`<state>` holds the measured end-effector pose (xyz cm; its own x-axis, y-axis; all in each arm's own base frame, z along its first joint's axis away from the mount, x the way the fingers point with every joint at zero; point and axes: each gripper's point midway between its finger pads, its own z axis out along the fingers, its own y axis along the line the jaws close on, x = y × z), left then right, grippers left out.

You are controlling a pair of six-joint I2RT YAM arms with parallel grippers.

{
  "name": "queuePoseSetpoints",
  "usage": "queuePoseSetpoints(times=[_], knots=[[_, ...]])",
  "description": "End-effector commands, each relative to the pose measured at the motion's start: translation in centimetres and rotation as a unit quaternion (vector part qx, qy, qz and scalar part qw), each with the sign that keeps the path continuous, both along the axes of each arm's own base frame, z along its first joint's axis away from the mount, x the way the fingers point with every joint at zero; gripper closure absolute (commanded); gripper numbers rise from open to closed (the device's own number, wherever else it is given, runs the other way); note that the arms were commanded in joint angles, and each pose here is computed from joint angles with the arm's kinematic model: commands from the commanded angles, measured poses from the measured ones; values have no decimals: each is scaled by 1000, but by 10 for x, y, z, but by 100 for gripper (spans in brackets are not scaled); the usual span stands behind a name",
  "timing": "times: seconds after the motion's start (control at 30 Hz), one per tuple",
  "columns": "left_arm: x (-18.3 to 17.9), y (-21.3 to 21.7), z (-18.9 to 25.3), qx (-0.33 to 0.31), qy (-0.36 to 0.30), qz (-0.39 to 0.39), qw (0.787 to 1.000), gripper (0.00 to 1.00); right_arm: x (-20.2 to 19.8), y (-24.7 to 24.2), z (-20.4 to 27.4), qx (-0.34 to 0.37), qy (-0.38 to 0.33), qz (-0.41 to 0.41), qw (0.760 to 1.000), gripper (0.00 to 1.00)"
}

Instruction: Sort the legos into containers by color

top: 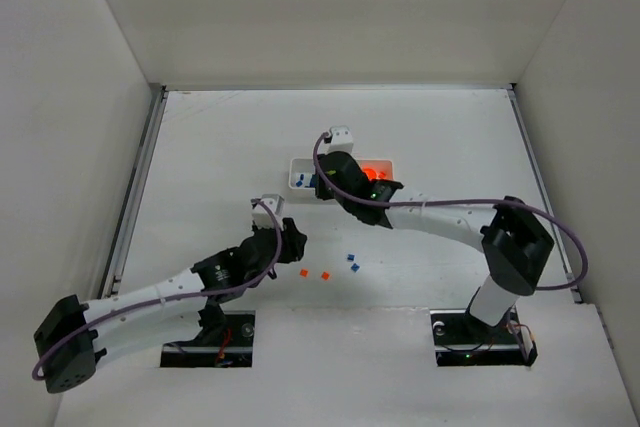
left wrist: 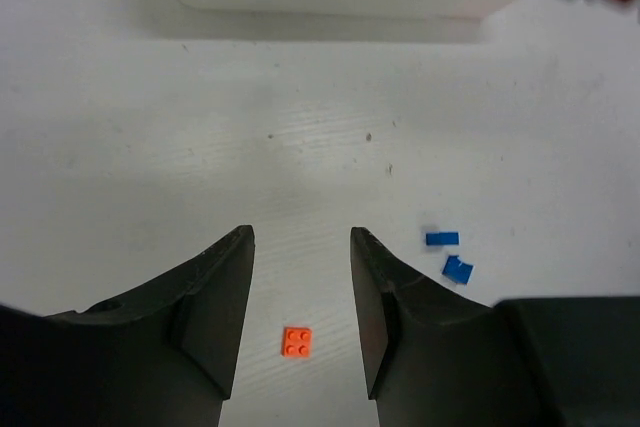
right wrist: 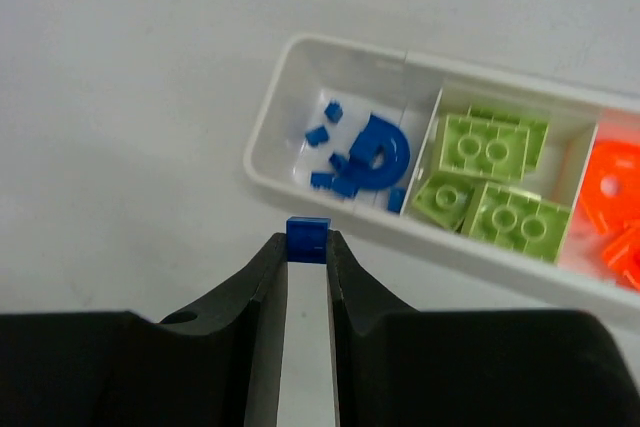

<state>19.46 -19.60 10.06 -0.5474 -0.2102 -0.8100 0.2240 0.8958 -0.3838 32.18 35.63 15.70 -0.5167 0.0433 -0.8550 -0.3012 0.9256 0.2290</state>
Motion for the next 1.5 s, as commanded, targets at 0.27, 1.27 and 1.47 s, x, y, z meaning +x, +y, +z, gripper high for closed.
queuePoseSetpoints(times=[0.27,1.27,1.47], knots=[[-28,-61,-5,7,-8,-80,997,59,57,21,1,27,-4,19,999,69],[-26,-151,-41,104,-13,-89,990,61,1,-74,22,96,-30,-18,995,48],[-19,-151,-54,120,-7,-79,990,65,-11,-88,15,102,-27,-21,994,48]])
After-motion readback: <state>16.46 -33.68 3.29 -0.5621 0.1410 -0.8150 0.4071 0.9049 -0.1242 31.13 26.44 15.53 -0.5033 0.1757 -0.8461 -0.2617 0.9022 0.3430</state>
